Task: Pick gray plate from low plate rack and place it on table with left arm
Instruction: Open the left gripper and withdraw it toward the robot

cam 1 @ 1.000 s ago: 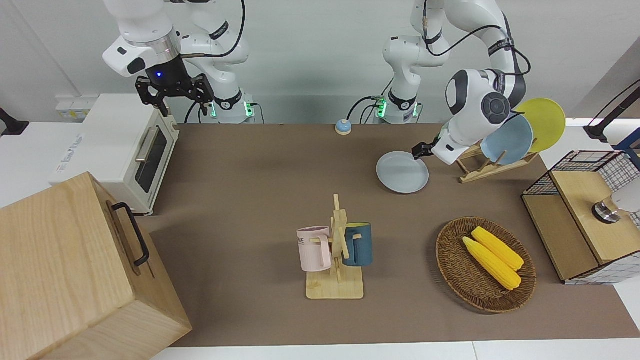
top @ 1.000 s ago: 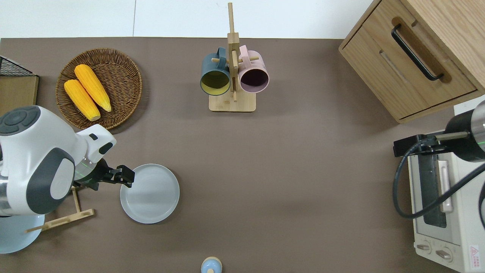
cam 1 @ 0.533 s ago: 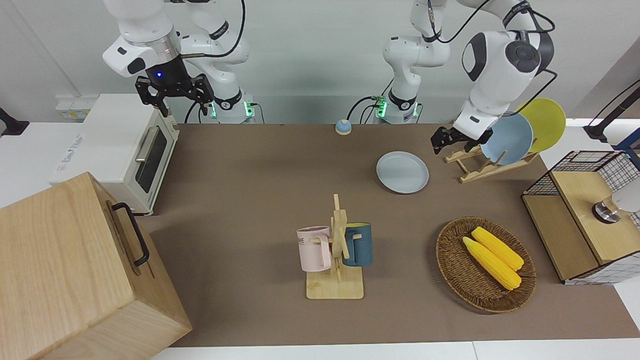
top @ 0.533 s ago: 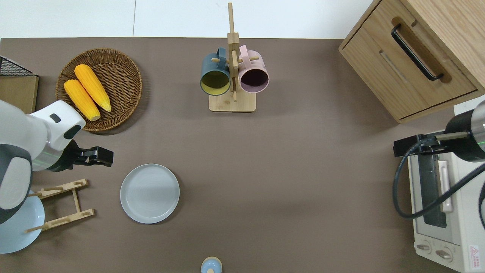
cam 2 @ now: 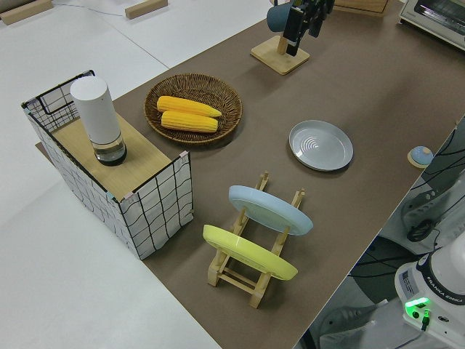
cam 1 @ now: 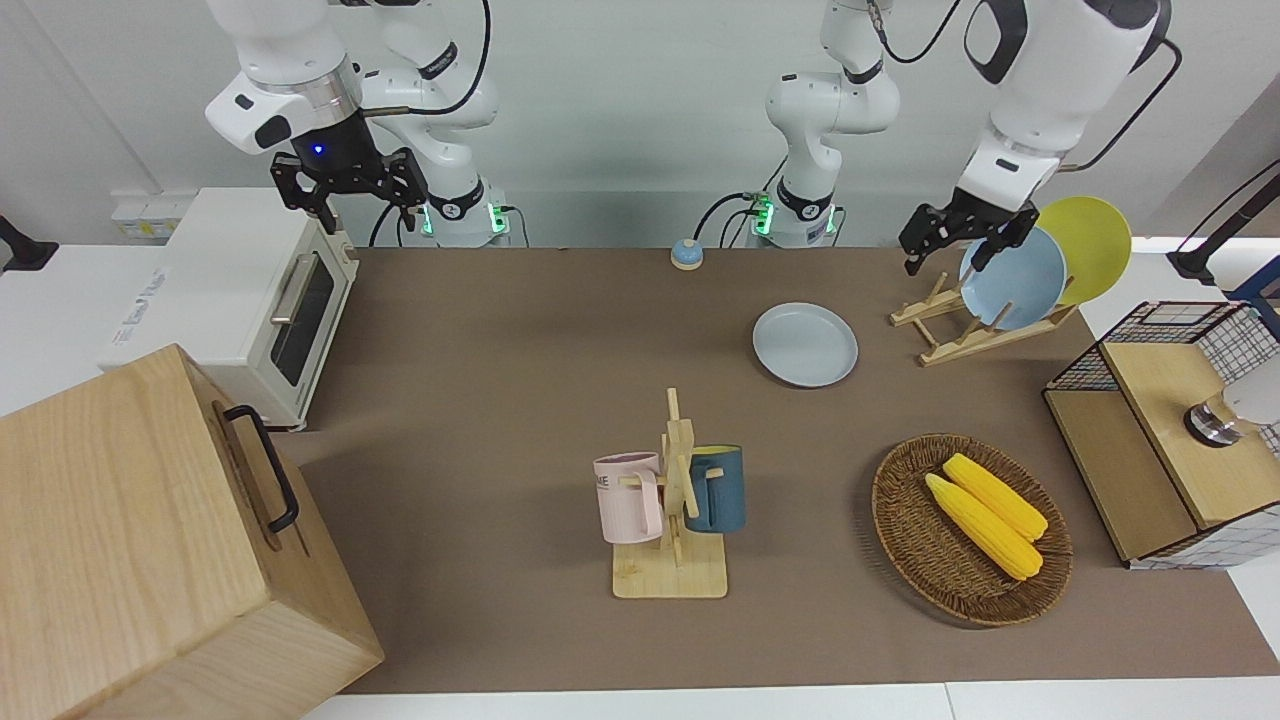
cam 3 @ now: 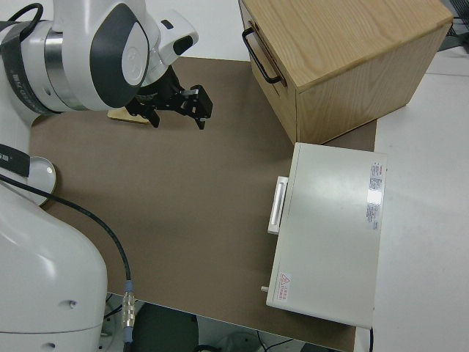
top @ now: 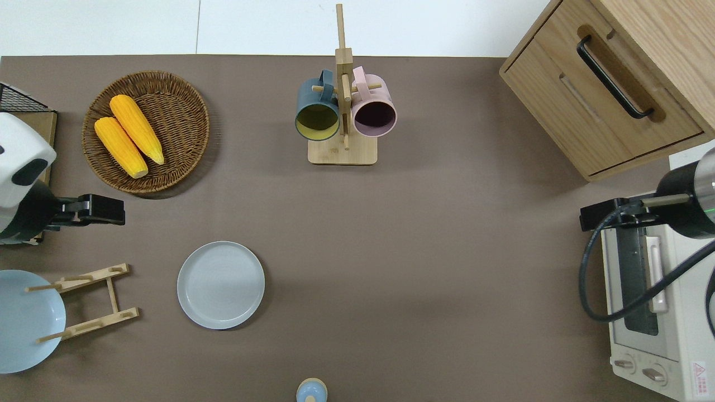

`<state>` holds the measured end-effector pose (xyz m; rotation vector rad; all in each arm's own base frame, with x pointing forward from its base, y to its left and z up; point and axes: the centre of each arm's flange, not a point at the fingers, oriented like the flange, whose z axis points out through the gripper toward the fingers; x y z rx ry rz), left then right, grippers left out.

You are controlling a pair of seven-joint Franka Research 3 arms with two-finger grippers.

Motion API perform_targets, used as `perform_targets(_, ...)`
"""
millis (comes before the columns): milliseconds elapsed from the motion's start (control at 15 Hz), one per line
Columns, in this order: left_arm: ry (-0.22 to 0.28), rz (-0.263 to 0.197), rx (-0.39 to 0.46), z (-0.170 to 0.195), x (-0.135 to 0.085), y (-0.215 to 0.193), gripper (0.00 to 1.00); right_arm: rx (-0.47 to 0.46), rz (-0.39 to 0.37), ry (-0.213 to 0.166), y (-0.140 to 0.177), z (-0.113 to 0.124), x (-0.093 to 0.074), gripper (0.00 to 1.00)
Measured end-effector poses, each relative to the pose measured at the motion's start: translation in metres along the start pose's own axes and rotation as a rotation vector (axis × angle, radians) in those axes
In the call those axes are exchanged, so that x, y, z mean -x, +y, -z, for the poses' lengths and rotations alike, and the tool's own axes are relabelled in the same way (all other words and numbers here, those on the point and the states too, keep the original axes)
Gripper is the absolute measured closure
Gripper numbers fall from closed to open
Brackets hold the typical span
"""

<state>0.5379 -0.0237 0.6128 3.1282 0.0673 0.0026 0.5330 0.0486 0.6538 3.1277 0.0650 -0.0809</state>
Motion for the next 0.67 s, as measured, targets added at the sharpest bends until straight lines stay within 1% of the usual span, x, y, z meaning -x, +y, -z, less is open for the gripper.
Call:
perform_targets(200,0.024,-0.008,0.001,0.017,0.002,0.006,0.0,0.0,0.0,0.0,0.0,0.0,0.0,0.01)
perform_targets(667,0.036,-0.005,0.001,0.023,0.002,0.005,0.0,0.0,0.0,0.0,0.0,0.0,0.0,0.01)
